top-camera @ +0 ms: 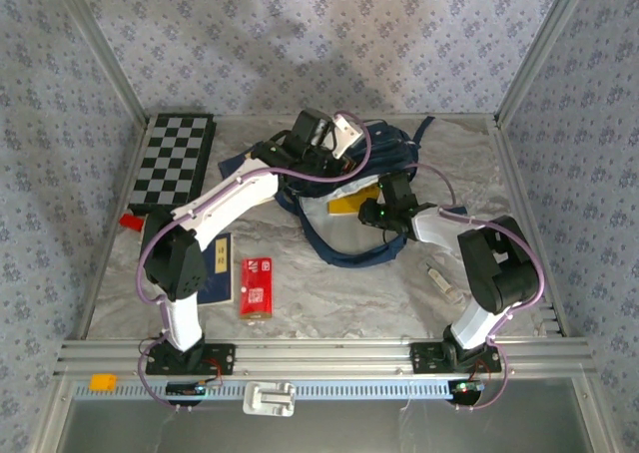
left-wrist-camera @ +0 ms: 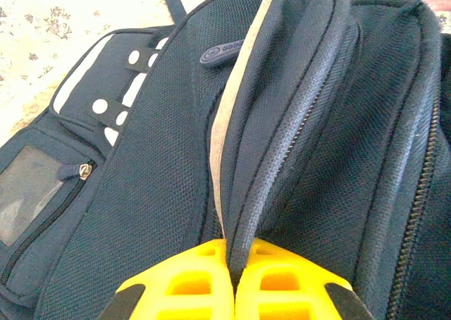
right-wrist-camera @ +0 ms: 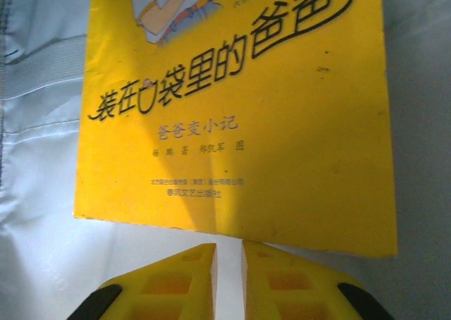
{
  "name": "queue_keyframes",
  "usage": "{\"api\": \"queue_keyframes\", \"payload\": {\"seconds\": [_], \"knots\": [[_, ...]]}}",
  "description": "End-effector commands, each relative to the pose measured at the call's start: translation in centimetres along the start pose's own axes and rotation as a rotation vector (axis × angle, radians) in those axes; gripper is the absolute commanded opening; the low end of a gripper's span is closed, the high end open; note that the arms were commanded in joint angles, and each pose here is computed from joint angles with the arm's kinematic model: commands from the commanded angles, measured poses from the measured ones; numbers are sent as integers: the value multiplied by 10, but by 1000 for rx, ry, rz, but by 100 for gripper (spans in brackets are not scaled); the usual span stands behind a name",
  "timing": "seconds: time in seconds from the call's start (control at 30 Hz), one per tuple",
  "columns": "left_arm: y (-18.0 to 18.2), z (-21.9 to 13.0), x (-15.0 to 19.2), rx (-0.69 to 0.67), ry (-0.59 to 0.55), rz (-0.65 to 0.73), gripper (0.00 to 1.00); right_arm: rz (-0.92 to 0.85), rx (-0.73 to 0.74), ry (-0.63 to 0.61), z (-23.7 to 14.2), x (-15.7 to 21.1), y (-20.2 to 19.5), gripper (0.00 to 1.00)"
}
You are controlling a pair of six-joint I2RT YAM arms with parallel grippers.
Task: Pack the student bag
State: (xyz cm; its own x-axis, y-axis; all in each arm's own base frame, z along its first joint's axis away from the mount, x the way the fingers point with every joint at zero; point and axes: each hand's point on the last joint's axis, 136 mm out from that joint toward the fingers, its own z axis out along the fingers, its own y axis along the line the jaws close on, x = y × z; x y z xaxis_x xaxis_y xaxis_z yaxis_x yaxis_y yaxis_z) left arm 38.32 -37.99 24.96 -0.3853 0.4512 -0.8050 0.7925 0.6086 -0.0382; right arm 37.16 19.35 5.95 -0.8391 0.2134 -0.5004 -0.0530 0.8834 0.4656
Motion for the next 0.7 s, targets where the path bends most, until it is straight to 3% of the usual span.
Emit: {"api": "queue_keyframes", "payload": {"seconds": [0.0,0.33,0.43,0.57,0.67], "knots": [[-6,-30,-43,33,-154,4,0,-62,-59,-26,-21,2,15,21],[-5,-5,-11,42,-81,-112,0,-53,-18,-7,-123,40,7,38],[-12,5,7,66,-52,-161,7,-48,-47,23,-142,44,16,40],[-18,13,30,89,-19,-268,29,-33,-127,44,-156,41,39,43],[-28,-2,32,140,-44,-373,41,-50,-184,73,-158,36,61,44]]}}
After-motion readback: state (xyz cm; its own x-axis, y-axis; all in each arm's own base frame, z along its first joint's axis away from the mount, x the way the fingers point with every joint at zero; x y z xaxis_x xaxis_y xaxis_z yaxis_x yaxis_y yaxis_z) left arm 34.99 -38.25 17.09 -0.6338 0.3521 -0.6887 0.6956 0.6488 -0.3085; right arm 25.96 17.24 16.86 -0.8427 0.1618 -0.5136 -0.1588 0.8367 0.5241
